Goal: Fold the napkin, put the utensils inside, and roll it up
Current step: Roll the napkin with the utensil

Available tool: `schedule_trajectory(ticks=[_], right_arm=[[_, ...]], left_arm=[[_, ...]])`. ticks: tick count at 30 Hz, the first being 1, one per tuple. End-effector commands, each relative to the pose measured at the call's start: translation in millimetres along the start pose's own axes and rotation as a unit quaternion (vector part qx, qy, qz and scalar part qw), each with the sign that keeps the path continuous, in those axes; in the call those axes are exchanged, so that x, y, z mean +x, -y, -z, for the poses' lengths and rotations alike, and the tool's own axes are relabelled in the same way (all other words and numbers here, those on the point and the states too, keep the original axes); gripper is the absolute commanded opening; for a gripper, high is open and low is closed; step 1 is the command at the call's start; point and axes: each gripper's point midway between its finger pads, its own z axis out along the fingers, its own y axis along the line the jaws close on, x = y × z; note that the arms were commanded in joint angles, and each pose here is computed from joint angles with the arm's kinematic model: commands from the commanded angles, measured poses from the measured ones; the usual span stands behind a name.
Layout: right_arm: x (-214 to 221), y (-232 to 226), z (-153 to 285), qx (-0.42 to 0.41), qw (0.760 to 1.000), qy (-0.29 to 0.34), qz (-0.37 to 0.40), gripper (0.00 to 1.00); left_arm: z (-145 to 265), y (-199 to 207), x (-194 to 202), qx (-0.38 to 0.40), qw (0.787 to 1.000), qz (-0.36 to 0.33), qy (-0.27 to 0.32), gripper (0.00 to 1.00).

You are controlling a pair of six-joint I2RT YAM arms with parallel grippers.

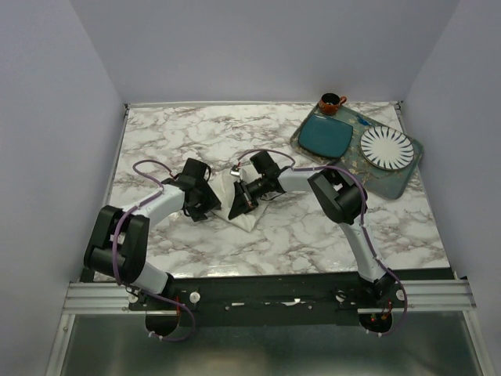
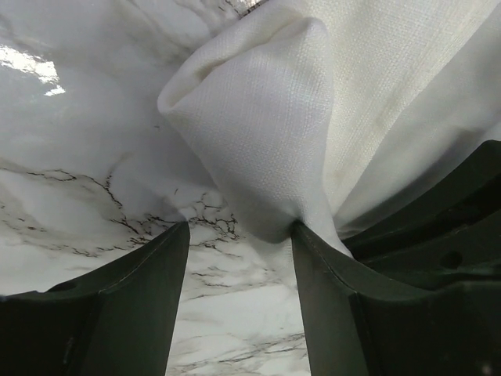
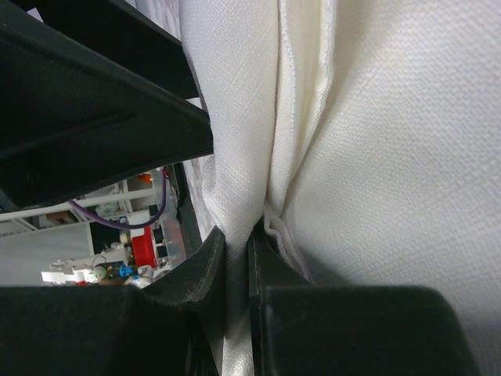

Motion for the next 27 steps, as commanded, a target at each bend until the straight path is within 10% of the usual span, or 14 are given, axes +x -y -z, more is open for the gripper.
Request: schedule_trajectory(ticks=[1, 9, 19, 27], right_arm=[[26, 34, -7, 0.035, 0.998, -0.021, -0.051, 0.13], [25, 31, -1, 0.056, 0.998, -0.027, -0.026, 0.15], [18, 31, -3, 0.056, 0.998, -0.027, -0.025, 0.12], [16, 29, -3, 0.052, 0.998, -0.027, -0.015, 0.1]], left_arm=[[-18, -4, -6, -0.024, 0.999, 0.014, 0.025, 0.63], [-29, -7, -6, -0.025, 0.999, 0.008, 0.034, 0.4], [18, -5, -7, 0.016, 0.997, 0.0, 0.074, 0.75], [4, 23, -16, 0.044, 0.997, 0.023, 0.064, 0.75]])
